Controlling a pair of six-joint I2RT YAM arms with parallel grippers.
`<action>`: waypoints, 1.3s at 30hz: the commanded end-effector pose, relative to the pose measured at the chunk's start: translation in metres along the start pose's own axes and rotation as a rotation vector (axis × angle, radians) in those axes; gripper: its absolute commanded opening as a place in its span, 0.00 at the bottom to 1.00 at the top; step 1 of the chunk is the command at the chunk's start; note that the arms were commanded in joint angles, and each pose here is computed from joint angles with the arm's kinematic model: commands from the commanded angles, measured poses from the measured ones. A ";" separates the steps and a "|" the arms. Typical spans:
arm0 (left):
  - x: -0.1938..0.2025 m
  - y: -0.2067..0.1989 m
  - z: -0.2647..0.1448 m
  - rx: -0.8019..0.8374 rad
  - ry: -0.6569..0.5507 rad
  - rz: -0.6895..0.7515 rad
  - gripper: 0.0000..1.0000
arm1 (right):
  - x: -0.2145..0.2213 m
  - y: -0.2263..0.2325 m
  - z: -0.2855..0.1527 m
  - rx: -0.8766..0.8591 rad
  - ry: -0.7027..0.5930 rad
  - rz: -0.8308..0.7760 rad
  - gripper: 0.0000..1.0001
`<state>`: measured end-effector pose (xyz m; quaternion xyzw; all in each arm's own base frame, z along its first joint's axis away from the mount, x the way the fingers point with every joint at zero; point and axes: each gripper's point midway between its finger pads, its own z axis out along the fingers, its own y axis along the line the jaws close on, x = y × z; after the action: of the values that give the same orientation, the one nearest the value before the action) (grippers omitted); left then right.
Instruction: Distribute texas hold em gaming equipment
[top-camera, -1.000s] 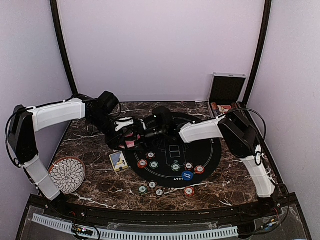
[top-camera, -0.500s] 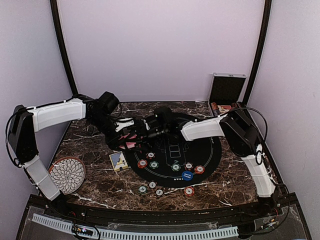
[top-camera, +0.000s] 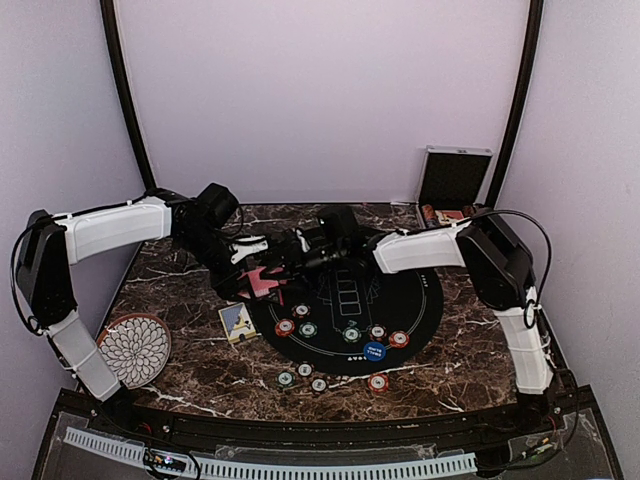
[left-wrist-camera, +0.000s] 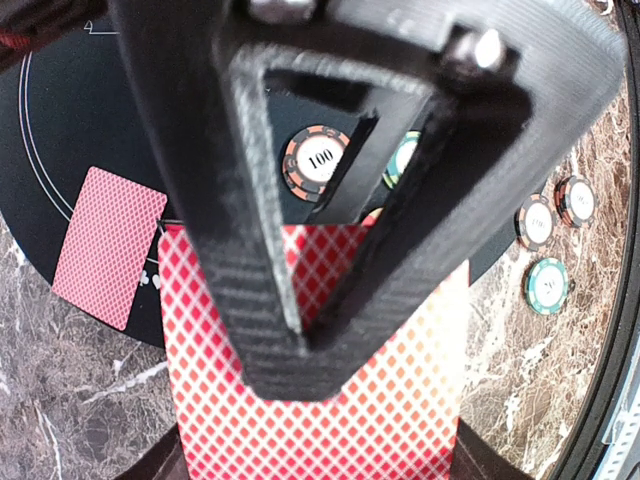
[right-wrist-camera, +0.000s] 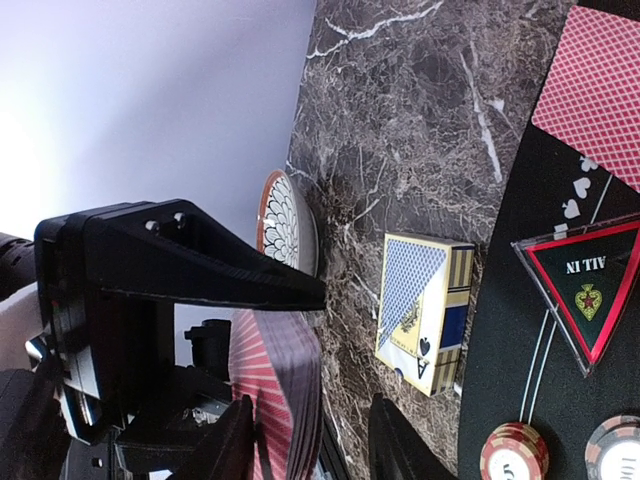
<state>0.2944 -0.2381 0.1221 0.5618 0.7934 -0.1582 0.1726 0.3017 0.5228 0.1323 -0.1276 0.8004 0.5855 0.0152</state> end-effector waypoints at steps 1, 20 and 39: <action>-0.005 -0.006 -0.012 -0.007 -0.029 0.016 0.00 | -0.008 0.023 -0.018 -0.009 -0.039 -0.043 0.34; 0.000 -0.004 -0.008 -0.013 -0.006 0.011 0.00 | -0.008 0.055 -0.048 -0.159 -0.068 0.006 0.00; 0.008 -0.007 -0.008 -0.013 0.016 0.009 0.00 | -0.106 -0.055 -0.185 0.035 -0.311 0.097 0.00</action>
<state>0.2931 -0.2315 0.1144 0.5613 0.7986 -0.1439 0.1626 0.4053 0.3841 0.1516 -0.0019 0.7971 0.5996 0.0716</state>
